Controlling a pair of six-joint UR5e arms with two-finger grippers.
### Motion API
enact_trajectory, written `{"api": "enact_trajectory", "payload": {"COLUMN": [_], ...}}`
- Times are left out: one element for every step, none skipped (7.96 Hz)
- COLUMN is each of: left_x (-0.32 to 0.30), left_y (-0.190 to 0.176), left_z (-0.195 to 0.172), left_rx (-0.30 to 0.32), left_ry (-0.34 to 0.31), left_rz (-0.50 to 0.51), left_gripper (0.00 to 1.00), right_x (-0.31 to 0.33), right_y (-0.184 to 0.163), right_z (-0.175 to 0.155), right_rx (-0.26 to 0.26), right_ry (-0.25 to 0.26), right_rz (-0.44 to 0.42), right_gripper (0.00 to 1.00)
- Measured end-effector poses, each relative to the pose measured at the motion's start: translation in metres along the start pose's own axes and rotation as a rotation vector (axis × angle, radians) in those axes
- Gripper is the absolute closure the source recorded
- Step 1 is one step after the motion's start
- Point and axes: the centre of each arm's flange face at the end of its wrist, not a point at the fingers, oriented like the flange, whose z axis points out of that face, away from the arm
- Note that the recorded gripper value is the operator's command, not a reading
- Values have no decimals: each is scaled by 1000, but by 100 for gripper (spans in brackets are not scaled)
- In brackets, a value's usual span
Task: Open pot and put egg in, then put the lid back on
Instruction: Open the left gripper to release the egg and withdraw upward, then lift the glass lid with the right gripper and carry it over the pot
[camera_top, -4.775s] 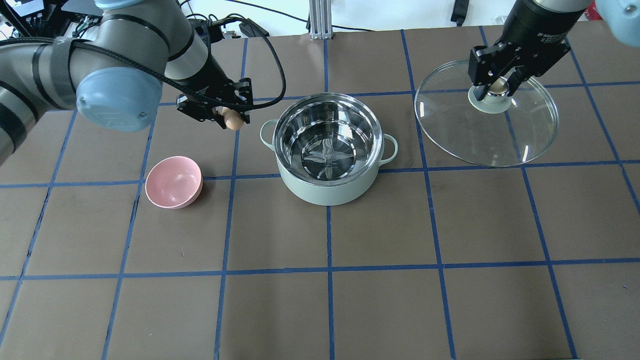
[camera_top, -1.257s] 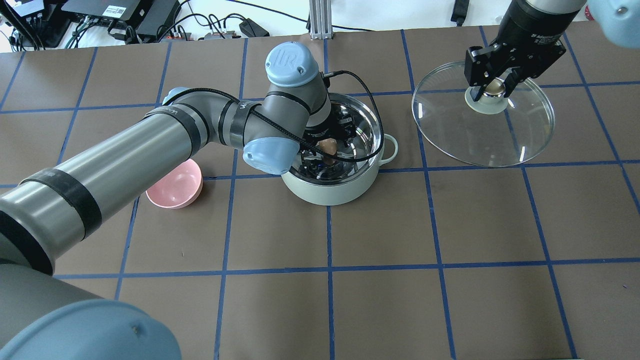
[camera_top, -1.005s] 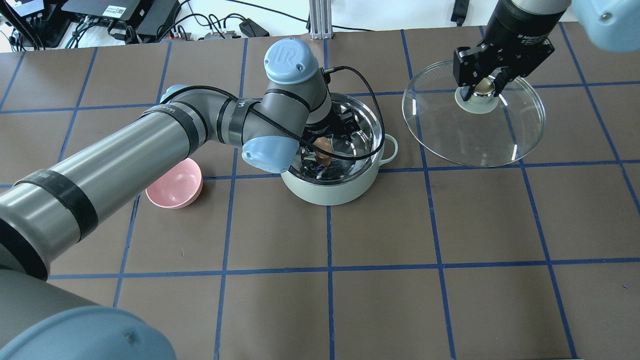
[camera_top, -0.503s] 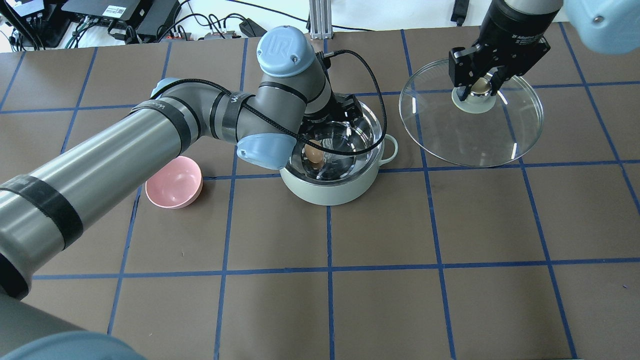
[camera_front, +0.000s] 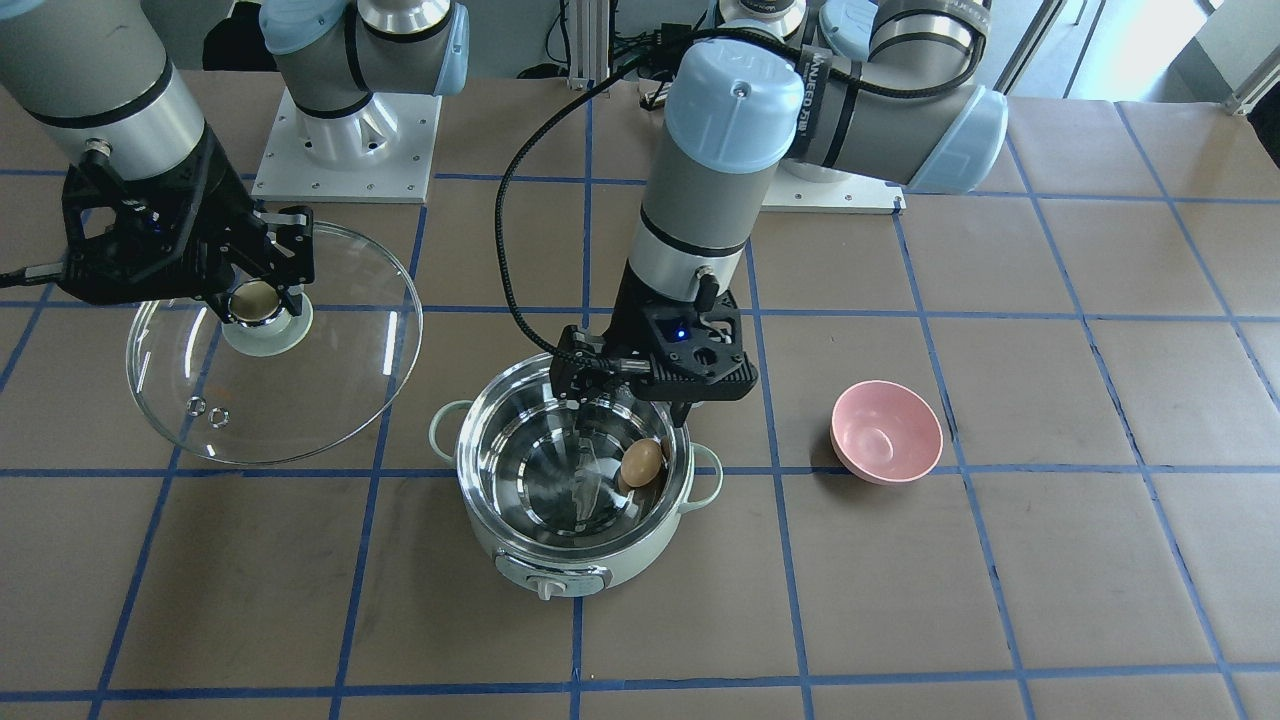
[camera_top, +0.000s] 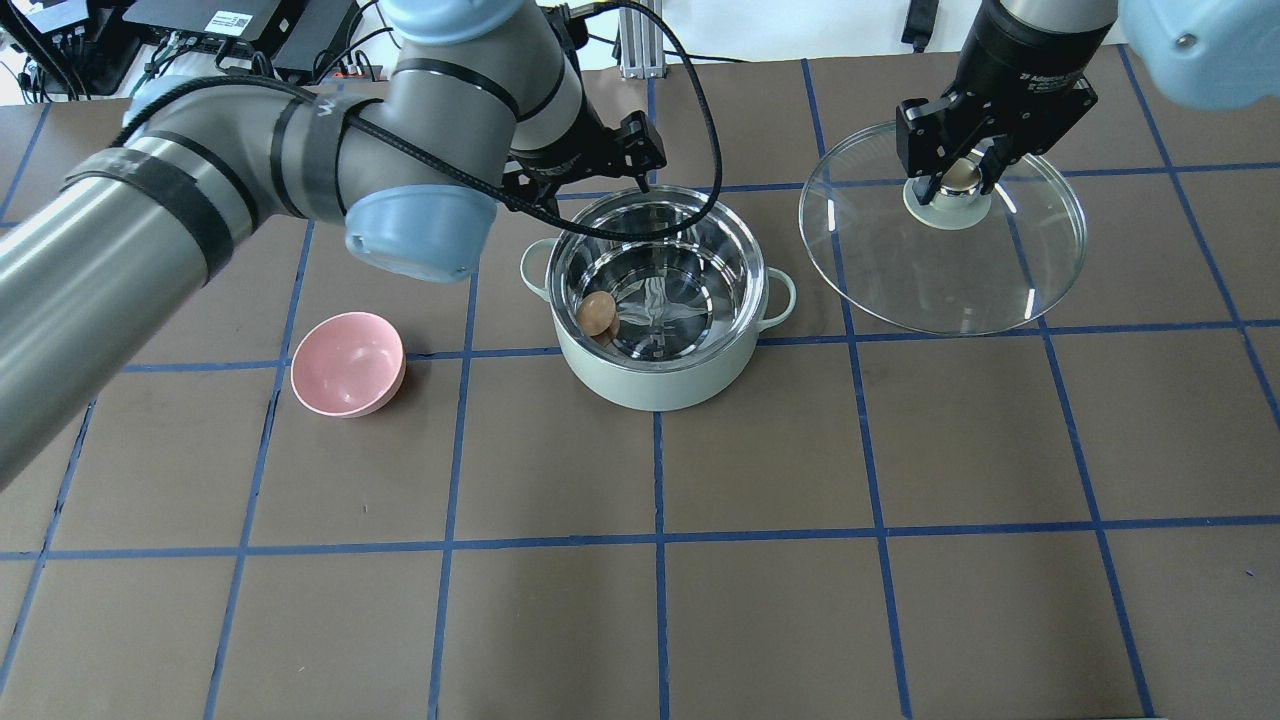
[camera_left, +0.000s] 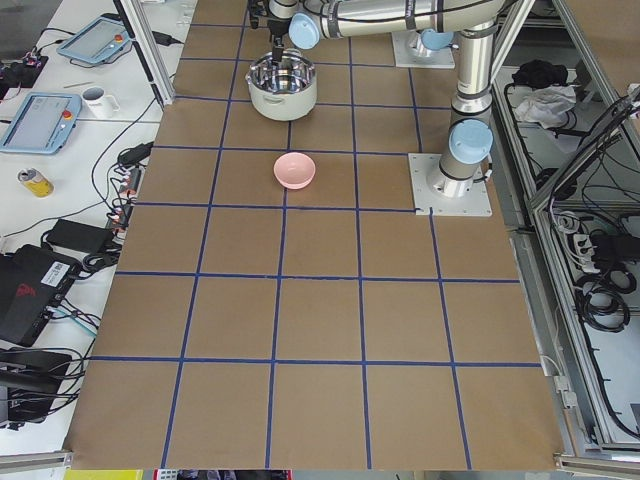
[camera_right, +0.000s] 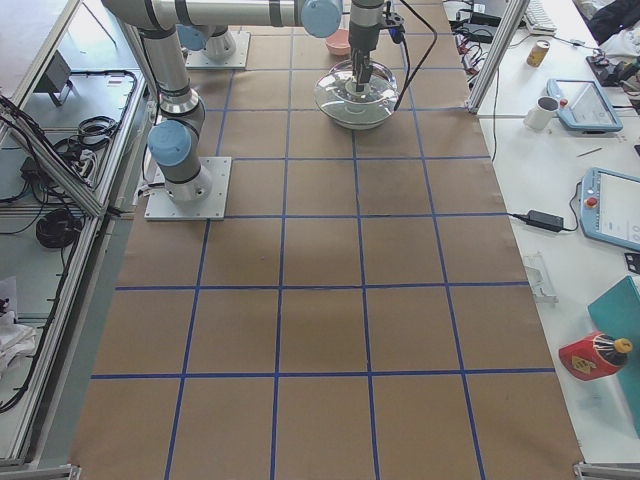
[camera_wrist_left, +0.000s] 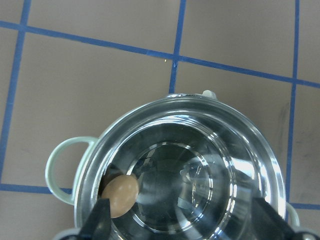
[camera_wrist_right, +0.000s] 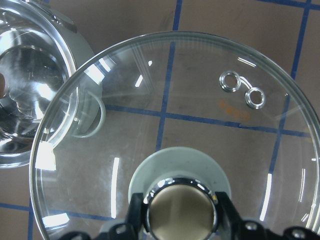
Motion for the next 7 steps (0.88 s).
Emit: {"api": "enact_trajectory", "payload": {"left_x": [-18,-36,-51,-63,-71,-77,-82], "left_y": [-4,-6,-3,2,8,16,21], "left_z": [-21,-42,-60,-74,-86,-97,-104], "left_rx": [-11,-23,-42,-66,-83,-110,-128], "left_ry": [-18,-48,-90,-128,-160,-183,-195], "left_rz": [3,0,-1,-3,-4,-7,6], "left_gripper": [0,0,0,0,0,0,0], "right_x": [-1,-1,-5,-17,-38,-63,-86], "right_y": [-1,-1,-3,-5,-7,-9,-10], "right_z": [0,0,2,3,6,10,13], "right_rx": [4,8,8,18,27,37,48], "right_ry": [-2,-4,-6,-5,-5,-4,-6], "right_rz": [0,4,29,46,53,67,84], "right_gripper": [100,100,100,100,100,100,100]}}
